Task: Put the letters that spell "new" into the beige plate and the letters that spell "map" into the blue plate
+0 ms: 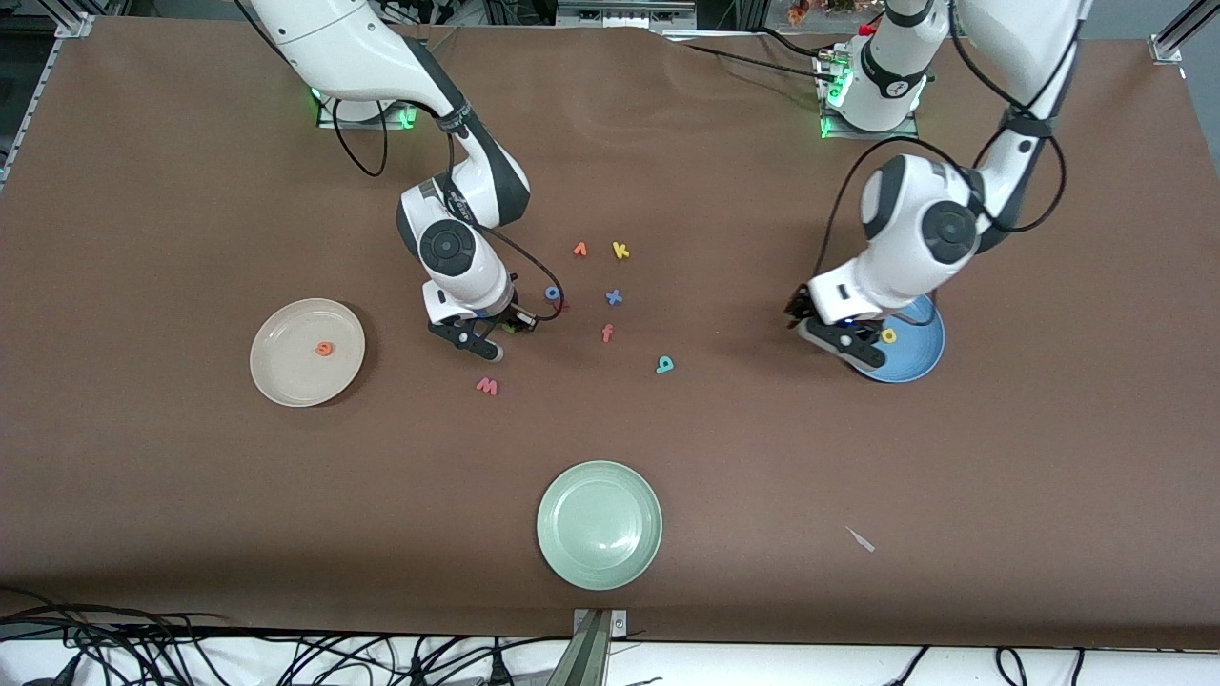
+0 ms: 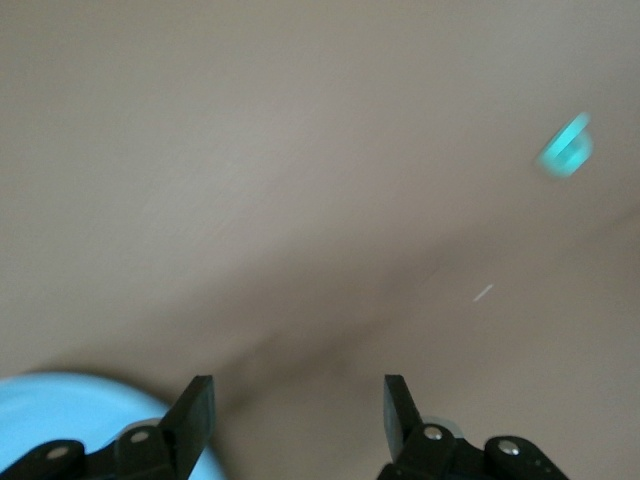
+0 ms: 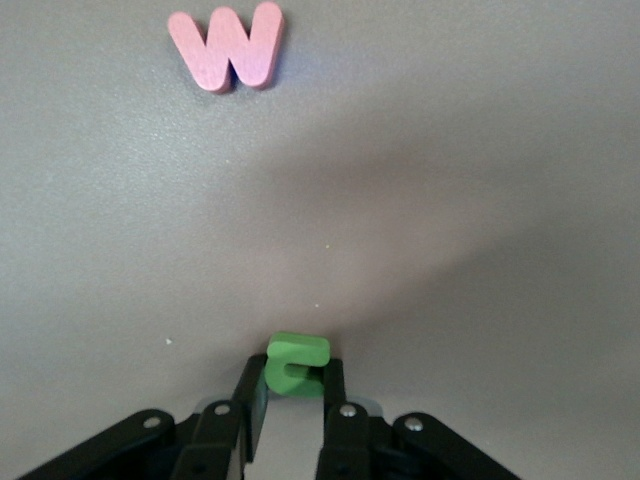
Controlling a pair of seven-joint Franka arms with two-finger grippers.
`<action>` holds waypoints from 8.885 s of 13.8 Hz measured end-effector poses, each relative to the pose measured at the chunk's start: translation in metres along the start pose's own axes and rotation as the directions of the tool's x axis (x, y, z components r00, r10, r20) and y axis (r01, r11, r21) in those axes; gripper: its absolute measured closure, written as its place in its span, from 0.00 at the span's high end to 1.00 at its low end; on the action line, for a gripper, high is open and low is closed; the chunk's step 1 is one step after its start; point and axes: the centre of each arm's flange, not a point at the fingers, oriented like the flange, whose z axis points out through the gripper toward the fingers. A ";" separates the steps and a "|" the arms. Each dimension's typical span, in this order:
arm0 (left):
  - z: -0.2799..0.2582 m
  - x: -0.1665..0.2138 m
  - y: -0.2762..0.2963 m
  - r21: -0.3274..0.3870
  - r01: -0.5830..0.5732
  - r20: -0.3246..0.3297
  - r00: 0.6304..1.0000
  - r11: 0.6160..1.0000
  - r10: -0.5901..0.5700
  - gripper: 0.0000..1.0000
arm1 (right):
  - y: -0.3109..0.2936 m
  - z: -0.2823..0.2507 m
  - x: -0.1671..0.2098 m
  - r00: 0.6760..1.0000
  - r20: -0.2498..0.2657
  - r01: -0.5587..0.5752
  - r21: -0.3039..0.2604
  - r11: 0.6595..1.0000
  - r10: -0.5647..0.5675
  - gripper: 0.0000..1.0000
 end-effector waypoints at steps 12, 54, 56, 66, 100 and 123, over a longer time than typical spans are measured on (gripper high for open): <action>0.101 0.075 0.154 -0.003 0.036 0.014 0.999 0.999 -0.036 0.77 | 0.065 -0.061 0.087 0.954 0.105 0.294 -0.136 0.946 -0.281 0.27; 0.001 -0.078 -0.136 0.049 0.274 0.177 0.944 0.960 -0.278 0.29 | 0.011 -0.021 0.108 0.976 0.023 0.215 -0.012 0.977 -0.215 1.00; 0.015 -0.100 -0.145 0.047 0.302 0.216 0.928 0.952 -0.305 0.29 | 0.005 -0.013 0.103 0.978 0.014 0.210 -0.002 0.978 -0.210 1.00; 0.000 -0.106 -0.151 0.044 0.320 0.216 0.922 0.946 -0.322 1.00 | -0.003 -0.007 0.101 0.979 0.003 0.205 0.007 0.979 -0.205 0.68; -0.403 -0.054 -0.096 0.179 0.508 0.061 0.849 0.843 -0.525 1.00 | -0.012 -0.013 0.123 0.982 -0.034 0.186 0.040 0.982 -0.185 0.40; -0.400 -0.058 -0.102 0.182 0.510 0.088 0.843 0.841 -0.530 1.00 | 0.219 -0.076 0.211 0.833 0.198 0.532 -0.031 0.846 -0.517 0.47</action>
